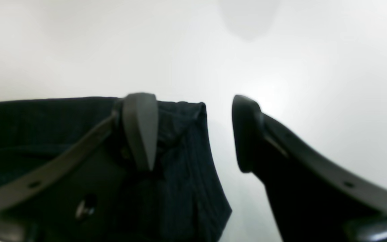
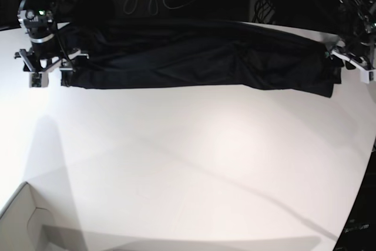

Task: Layout the t-shirt on the table in an organized manner, then fold the t-shirt properly
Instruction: 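Hold the folded shirt ends with both grippers and pull it taut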

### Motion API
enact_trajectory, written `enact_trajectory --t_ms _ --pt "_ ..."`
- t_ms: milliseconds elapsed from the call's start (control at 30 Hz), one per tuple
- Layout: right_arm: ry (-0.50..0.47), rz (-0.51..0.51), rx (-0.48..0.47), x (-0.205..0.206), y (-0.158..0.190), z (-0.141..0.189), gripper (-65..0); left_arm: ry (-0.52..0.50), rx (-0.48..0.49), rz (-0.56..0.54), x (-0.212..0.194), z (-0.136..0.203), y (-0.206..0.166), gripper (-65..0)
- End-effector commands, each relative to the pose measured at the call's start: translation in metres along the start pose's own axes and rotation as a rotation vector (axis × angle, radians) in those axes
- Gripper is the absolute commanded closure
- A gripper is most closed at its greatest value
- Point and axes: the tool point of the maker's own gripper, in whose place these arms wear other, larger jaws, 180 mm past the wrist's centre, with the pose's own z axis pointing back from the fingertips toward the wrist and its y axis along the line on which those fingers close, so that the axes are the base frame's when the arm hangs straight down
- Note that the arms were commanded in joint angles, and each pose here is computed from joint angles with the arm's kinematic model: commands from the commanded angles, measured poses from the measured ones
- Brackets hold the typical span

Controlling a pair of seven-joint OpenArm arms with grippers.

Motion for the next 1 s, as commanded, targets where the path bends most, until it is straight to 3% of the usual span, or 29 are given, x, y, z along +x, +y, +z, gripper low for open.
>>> enact_trajectory --t_ms 0,467,533,733,967 --pt "-0.052 0.006 -0.006 0.014 -0.003 0.002 -35.2 0.029 -0.006 -0.026 -0.001 -0.003 -0.001 -43.6" --pt "-0.058 0.005 -0.006 0.017 -0.003 0.001 -35.2 0.052 -0.045 -0.02 -0.01 -0.01 -0.016 -42.6" --pt "-0.058 0.005 -0.006 0.017 -0.003 0.001 -35.2 0.052 -0.046 -0.019 -0.011 -0.011 -0.017 -36.2" --pt "-0.053 0.006 -0.01 0.015 -0.005 0.002 -35.2 0.077 -0.052 0.025 -0.019 -0.02 -0.014 0.0" --pt "-0.059 0.024 -0.033 0.017 -0.013 0.011 -35.2 0.11 -0.038 0.062 -0.023 -0.024 0.006 0.0"
